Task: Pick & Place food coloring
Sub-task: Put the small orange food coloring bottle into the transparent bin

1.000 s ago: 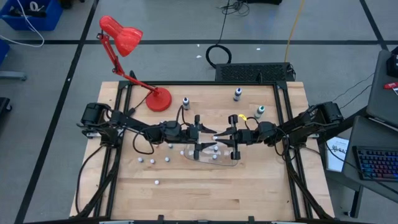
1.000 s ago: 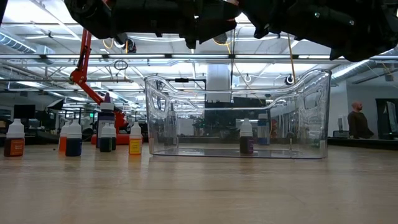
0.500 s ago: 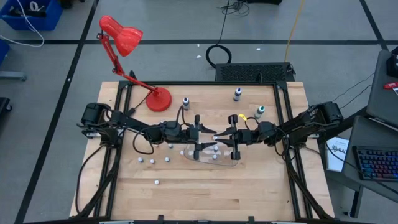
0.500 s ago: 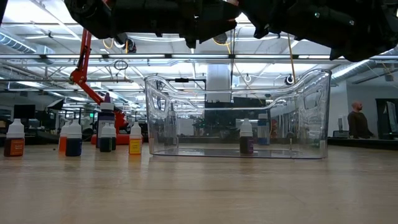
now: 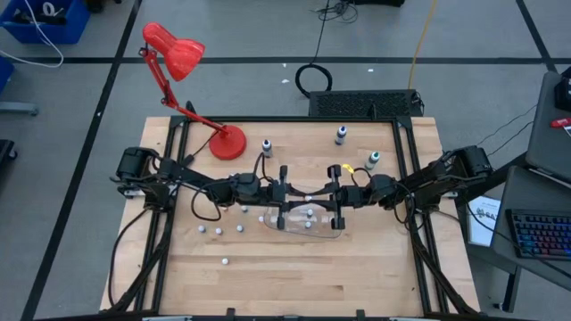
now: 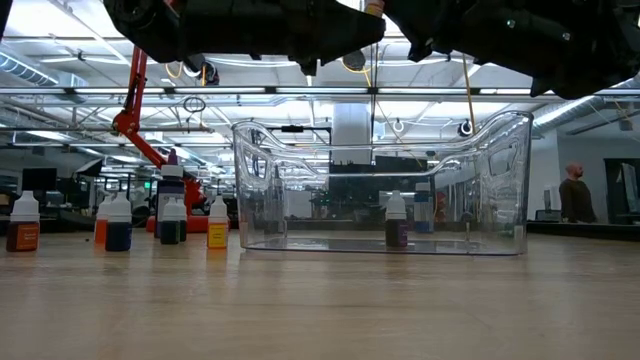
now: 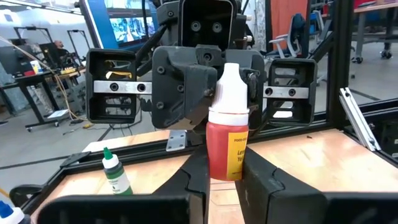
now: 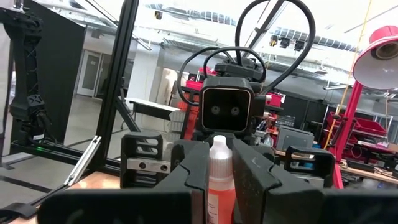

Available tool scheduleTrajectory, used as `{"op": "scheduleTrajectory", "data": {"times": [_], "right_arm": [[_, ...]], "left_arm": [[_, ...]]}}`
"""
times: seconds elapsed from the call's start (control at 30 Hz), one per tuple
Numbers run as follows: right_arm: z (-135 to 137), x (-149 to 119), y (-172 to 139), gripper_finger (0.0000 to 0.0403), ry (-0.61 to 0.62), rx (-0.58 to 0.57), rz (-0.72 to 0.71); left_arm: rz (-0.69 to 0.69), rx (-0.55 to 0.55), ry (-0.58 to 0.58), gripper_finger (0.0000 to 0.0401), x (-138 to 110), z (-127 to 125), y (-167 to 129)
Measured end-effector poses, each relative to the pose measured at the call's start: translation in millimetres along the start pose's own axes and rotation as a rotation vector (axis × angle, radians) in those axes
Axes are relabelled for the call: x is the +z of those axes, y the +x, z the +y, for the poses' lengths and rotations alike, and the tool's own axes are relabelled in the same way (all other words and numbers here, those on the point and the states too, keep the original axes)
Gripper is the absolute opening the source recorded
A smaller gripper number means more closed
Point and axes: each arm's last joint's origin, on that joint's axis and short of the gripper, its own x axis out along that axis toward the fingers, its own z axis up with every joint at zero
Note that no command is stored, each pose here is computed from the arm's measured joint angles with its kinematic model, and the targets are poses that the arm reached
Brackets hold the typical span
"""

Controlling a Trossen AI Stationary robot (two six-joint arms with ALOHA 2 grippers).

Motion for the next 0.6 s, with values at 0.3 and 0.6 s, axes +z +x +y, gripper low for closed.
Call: {"op": "scheduleTrajectory", "data": {"times": [0.3, 0.6], "right_arm": [[-0.7, 5.5, -0.6, 0.0107, 0.005, -0.009, -0.030], [-3.7, 7.7, -3.1, 0.0163, 0.128, -0.049, 0.091]], "left_arm": [[0.169, 0.077, 0.010, 0.0059, 0.5, -0.4, -8.7], [0.444, 0.127, -0.053, 0.0053, 20.9, 0.9, -46.6]]}}
